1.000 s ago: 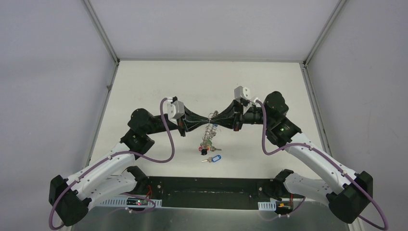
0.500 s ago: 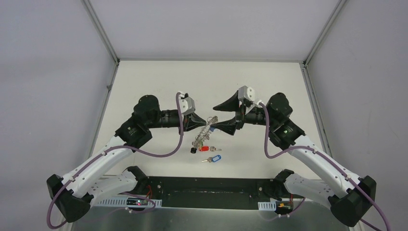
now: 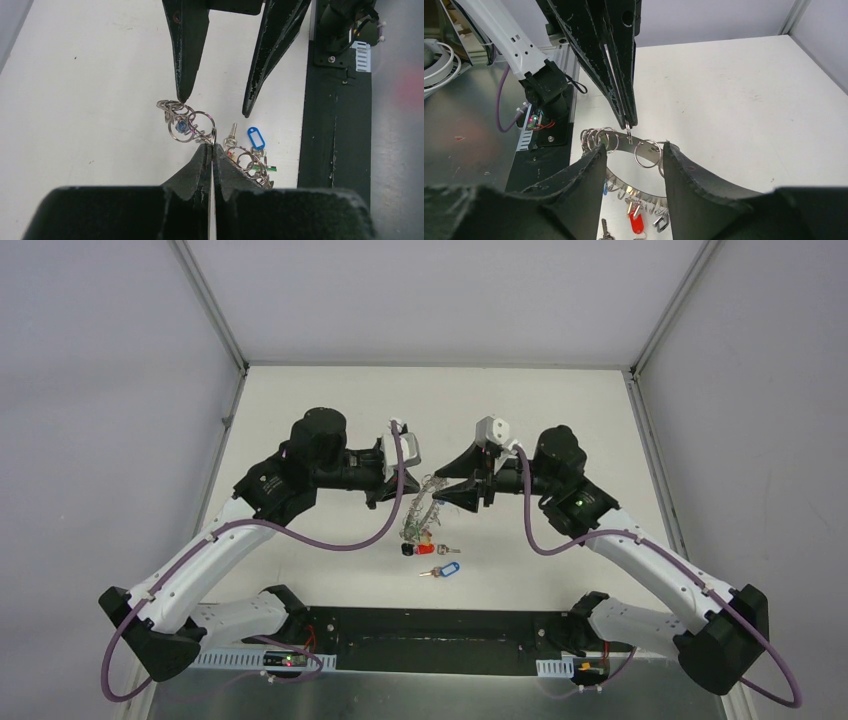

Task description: Put the keys on the keyring

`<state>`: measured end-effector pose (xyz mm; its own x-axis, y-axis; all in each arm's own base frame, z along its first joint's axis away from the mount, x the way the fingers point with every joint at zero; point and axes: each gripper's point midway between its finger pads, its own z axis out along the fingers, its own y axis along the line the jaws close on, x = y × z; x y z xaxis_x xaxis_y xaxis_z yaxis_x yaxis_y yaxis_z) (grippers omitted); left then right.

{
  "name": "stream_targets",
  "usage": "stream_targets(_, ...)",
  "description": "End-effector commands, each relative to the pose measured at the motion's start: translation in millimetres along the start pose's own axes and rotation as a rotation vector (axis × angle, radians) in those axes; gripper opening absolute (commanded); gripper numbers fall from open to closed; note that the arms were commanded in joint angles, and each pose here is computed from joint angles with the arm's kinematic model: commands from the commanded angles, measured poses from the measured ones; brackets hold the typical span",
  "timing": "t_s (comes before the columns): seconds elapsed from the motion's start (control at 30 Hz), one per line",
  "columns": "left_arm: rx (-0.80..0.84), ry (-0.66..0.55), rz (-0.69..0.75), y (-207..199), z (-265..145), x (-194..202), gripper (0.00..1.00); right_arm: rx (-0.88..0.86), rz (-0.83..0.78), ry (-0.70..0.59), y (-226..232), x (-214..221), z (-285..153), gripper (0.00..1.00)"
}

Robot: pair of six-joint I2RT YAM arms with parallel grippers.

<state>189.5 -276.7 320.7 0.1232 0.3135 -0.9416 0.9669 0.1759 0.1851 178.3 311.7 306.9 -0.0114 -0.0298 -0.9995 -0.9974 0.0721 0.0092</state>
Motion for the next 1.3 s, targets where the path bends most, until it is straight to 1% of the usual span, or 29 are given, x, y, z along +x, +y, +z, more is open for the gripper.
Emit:
stream_targets(0.0, -0.023, -0.012, 0.096, 6, -9, -20, 0.0, -0.058, -0.061, -0.047, 7, -30, 6, 0.47)
stream_targets(0.17, -0.018, -0.011, 0.102, 5, -10, -20, 0.0, -0.093, -0.052, -0.044, 10, -28, 12, 0.46)
stream_targets(0.27, -0.005, -0.015, 0.102, 3, -9, -20, 0.0, -0.121, -0.05, -0.037, 15, -24, 17, 0.4)
stream_targets(0.47, 0.019, -0.028, 0.099, -2, -9, -22, 0.0, -0.108, -0.039, -0.009, 12, -11, 26, 0.37)
stream_targets(0.6, 0.04, -0.039, 0.093, -6, -9, -24, 0.0, -0.101, -0.038, 0.018, 10, -5, 31, 0.29)
stream_targets(0.73, 0.062, -0.05, 0.086, -10, -8, -26, 0.0, -0.1, -0.046, 0.024, 10, -4, 33, 0.25)
stream_targets(0.77, 0.064, -0.053, 0.086, -10, -8, -26, 0.0, -0.099, -0.045, 0.025, 10, -3, 34, 0.2)
stream_targets(0.87, 0.063, -0.054, 0.074, -10, -7, -26, 0.0, -0.093, -0.039, 0.037, 9, -1, 34, 0.0)
stream_targets(1.03, 0.054, -0.061, 0.072, -12, -10, -26, 0.0, -0.058, -0.051, 0.033, 7, -2, 28, 0.0)
stream_targets(1.07, 0.043, -0.064, 0.071, -11, -12, -27, 0.04, -0.054, -0.054, 0.028, 8, -3, 27, 0.0)
stream_targets(1.17, -0.039, -0.08, 0.036, -5, -20, -29, 0.27, -0.03, -0.058, 0.011, 8, -5, 23, 0.0)
stream_targets(1.23, -0.091, -0.121, 0.014, -2, -26, -32, 0.44, -0.028, -0.073, -0.014, 10, -9, 21, 0.0)
stream_targets(1.27, -0.115, -0.153, 0.006, -2, -28, -33, 0.51, -0.03, -0.08, -0.029, 11, -12, 21, 0.0)
